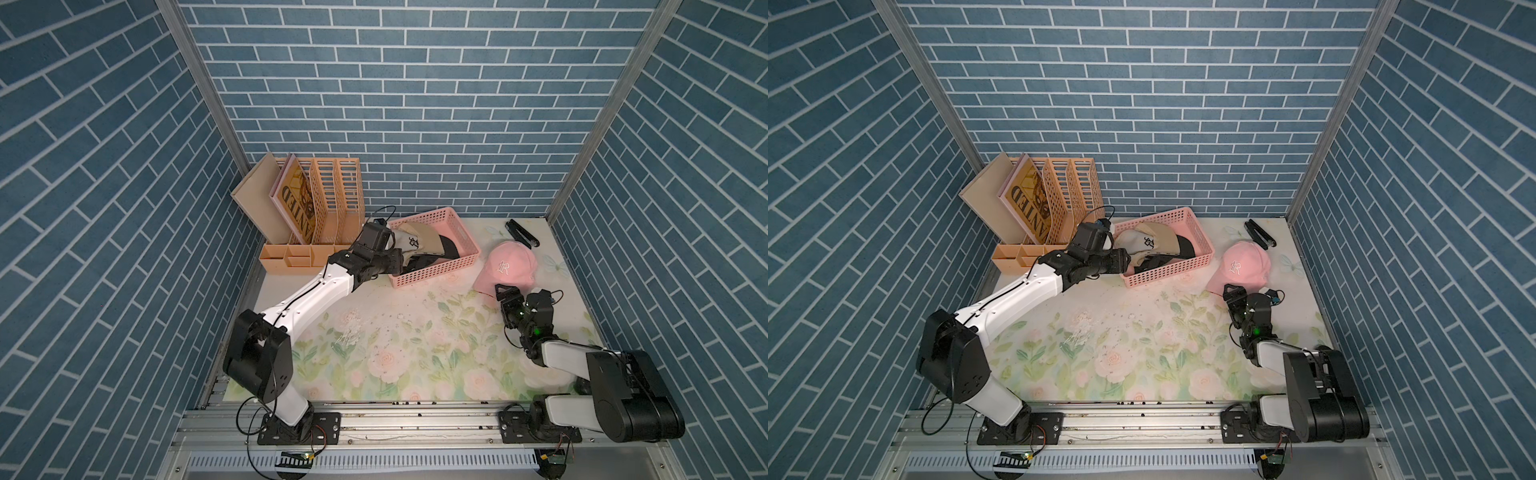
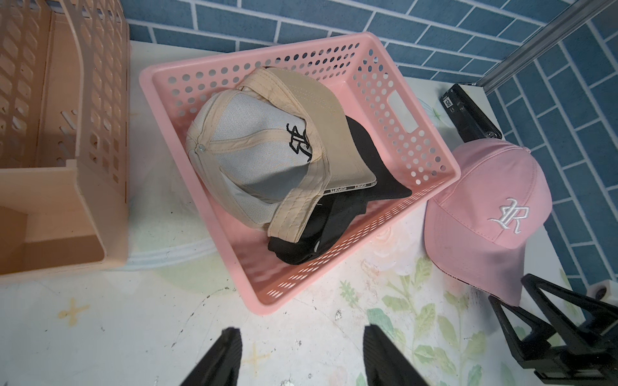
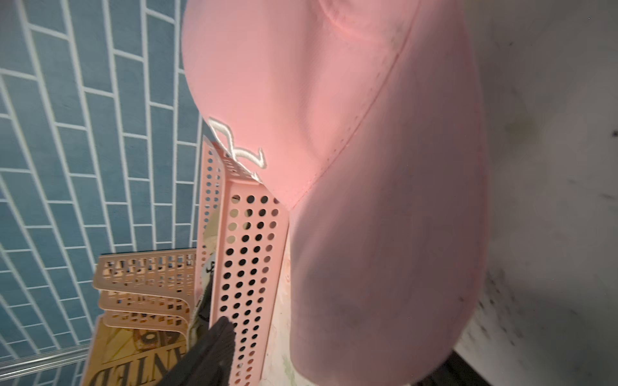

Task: Turn the baseball cap inside out
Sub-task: Place the baseball cap at the center of the board.

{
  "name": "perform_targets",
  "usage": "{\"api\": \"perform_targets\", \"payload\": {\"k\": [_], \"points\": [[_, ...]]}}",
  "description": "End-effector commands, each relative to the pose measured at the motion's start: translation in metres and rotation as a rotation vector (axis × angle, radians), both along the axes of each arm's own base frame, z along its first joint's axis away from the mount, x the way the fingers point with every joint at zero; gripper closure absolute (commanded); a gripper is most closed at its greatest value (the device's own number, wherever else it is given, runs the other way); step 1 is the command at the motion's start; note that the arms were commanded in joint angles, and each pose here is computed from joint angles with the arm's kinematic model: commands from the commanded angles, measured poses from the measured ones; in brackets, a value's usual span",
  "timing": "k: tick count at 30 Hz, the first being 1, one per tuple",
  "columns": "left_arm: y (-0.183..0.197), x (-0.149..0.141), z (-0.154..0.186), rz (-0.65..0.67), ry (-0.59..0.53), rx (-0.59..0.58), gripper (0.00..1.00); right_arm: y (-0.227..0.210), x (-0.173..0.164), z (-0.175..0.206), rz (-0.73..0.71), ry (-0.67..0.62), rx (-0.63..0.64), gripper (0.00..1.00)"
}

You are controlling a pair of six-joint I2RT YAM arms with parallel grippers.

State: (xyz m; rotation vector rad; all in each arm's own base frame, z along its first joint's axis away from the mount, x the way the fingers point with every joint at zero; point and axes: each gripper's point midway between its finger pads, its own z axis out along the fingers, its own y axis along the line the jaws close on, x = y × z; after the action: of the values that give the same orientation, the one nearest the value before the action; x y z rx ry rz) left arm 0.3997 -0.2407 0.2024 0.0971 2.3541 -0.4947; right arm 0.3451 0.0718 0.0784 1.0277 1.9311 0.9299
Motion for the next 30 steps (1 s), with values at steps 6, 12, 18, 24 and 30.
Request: {"api": "perform_targets", "payload": {"k": [6, 12, 18, 24, 30], "points": [[0.001, 0.0, 0.004, -0.008, -0.016, 0.007, 0.38, 0.066, -0.026, -0.04, 0.255, 0.219, -0.157, 0.19], [-0.002, 0.001, 0.004, -0.02, -0.016, -0.002, 0.38, 0.089, -0.005, -0.008, 0.352, 0.172, -0.239, 0.18], [-0.003, 0.002, 0.01, -0.022, -0.03, -0.009, 0.38, 0.06, 0.014, 0.021, 0.311, 0.151, -0.314, 0.18], [0.013, 0.018, 0.019, 0.039, -0.074, 0.103, 0.38, 0.028, 0.049, 0.059, 0.288, 0.099, -0.541, 0.18], [0.025, 0.032, 0.039, 0.08, -0.121, 0.153, 0.37, 0.003, 0.053, 0.081, 0.227, 0.081, -0.666, 0.18]]}}
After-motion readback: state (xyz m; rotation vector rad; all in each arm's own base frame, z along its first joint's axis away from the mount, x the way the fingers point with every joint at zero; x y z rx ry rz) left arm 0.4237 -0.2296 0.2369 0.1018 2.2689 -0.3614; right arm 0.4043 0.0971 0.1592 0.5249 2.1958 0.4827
